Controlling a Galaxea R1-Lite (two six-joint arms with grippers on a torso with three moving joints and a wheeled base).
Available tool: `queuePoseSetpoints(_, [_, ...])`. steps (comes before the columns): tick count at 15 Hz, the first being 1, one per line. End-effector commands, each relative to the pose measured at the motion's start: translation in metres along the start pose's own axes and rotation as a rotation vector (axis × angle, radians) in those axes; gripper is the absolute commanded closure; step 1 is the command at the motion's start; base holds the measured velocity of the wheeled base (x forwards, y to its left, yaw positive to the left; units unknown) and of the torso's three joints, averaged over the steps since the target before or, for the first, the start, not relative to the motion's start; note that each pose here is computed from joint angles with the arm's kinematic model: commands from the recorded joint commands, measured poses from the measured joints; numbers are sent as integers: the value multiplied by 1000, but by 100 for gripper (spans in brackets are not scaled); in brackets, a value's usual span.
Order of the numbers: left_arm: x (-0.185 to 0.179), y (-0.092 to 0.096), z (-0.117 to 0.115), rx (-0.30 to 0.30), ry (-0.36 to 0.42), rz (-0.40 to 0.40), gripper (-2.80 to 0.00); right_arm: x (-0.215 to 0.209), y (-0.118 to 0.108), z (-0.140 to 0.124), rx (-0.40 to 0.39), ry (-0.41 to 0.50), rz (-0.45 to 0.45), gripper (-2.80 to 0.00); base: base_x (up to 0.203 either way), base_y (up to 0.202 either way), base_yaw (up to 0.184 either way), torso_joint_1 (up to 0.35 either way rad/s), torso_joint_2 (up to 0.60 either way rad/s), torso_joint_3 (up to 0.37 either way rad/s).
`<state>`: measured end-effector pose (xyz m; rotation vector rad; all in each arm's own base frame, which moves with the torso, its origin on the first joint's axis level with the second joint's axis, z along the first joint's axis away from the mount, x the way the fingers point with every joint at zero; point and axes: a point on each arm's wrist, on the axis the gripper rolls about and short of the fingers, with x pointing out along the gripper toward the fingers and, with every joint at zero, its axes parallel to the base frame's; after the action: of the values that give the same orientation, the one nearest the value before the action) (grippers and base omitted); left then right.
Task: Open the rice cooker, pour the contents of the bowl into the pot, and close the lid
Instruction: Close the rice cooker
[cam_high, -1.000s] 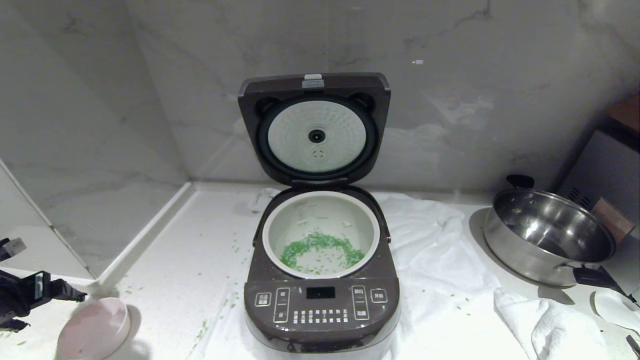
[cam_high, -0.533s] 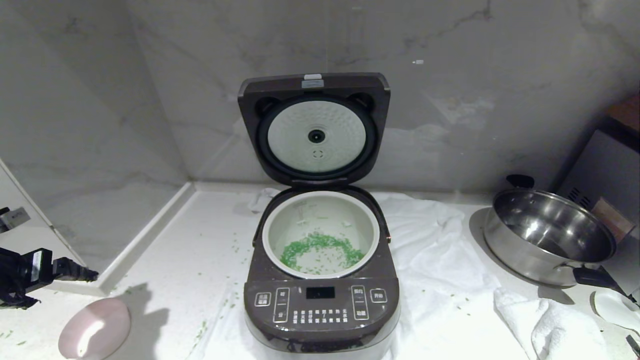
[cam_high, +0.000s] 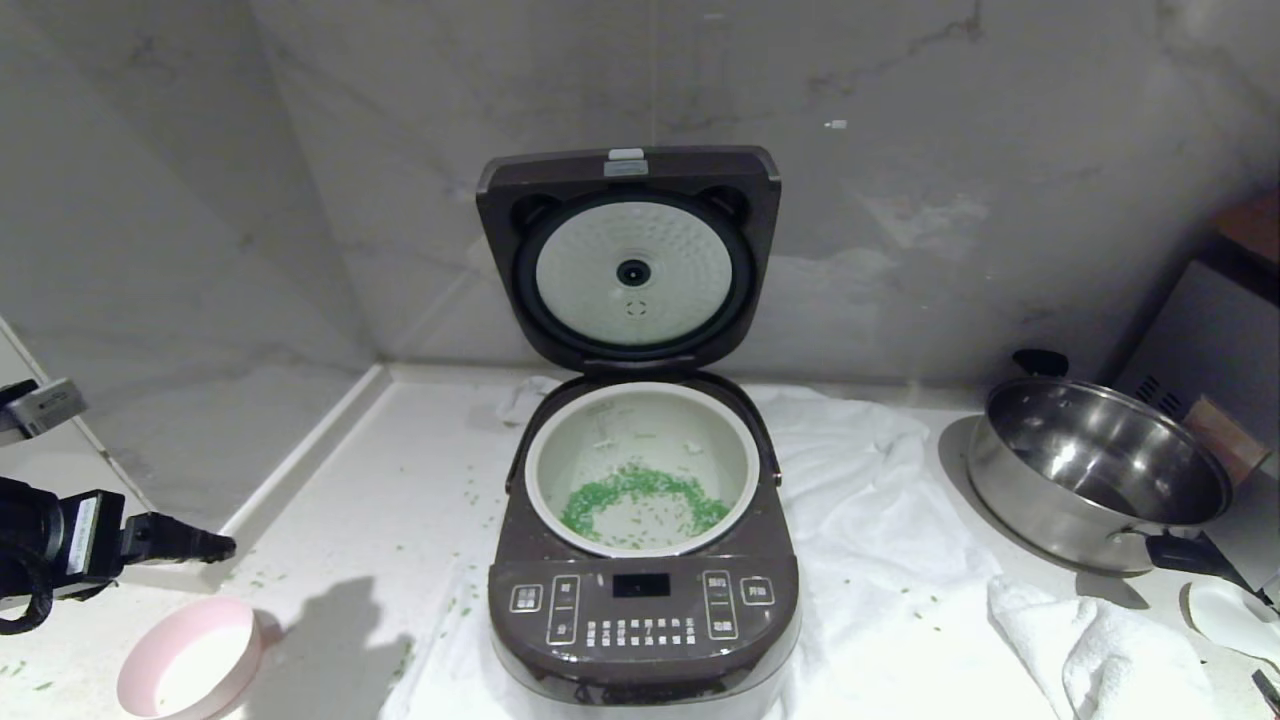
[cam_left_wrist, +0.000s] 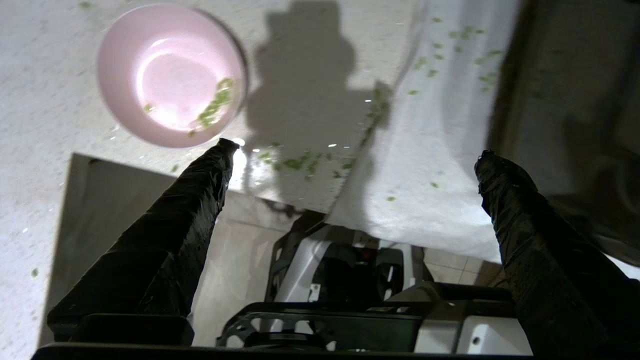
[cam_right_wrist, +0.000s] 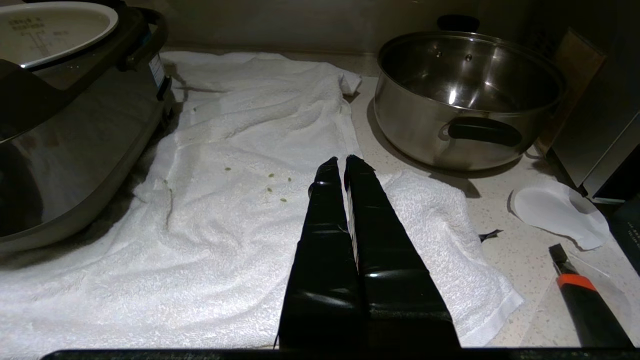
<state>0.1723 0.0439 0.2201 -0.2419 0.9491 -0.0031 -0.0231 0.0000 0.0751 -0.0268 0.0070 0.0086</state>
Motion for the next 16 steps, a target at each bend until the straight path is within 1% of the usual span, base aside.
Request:
queuePoseSetpoints(1, [-26, -28, -14, 82, -80, -77, -280, 0, 0, 0, -1, 2, 1, 0, 0, 0, 0, 0, 0, 0])
queuePoseSetpoints(3, [-40, -45, -21, 131, -119, -146, -280, 0, 0, 0, -1, 2, 1, 0, 0, 0, 0, 0, 0, 0])
queuePoseSetpoints(5, [-49, -57, -27, 160, -137, -204, -280, 0, 0, 0, -1, 1, 1, 0, 0, 0, 0, 0, 0, 0])
queuePoseSetpoints(7, [-57, -60, -32, 166, -166, -231, -280, 0, 0, 0, -1, 1, 1, 0, 0, 0, 0, 0, 0, 0])
queuePoseSetpoints(8, [-63, -60, -34, 171, -198, -239, -280, 0, 0, 0, -1, 2, 1, 0, 0, 0, 0, 0, 0, 0])
queuePoseSetpoints(10, [-83, -58, -44, 193, -325, -266, -280, 0, 0, 0, -1, 2, 1, 0, 0, 0, 0, 0, 0, 0])
queuePoseSetpoints(13, [-115, -54, -74, 250, -538, -336, -280, 0, 0, 0, -1, 2, 1, 0, 0, 0, 0, 0, 0, 0])
queuePoseSetpoints(14, [-121, -52, -85, 273, -604, -360, -280, 0, 0, 0, -1, 1, 1, 0, 0, 0, 0, 0, 0, 0])
queuePoseSetpoints(16, [-116, -47, -101, 314, -711, -385, -280, 0, 0, 0, -1, 2, 1, 0, 0, 0, 0, 0, 0, 0])
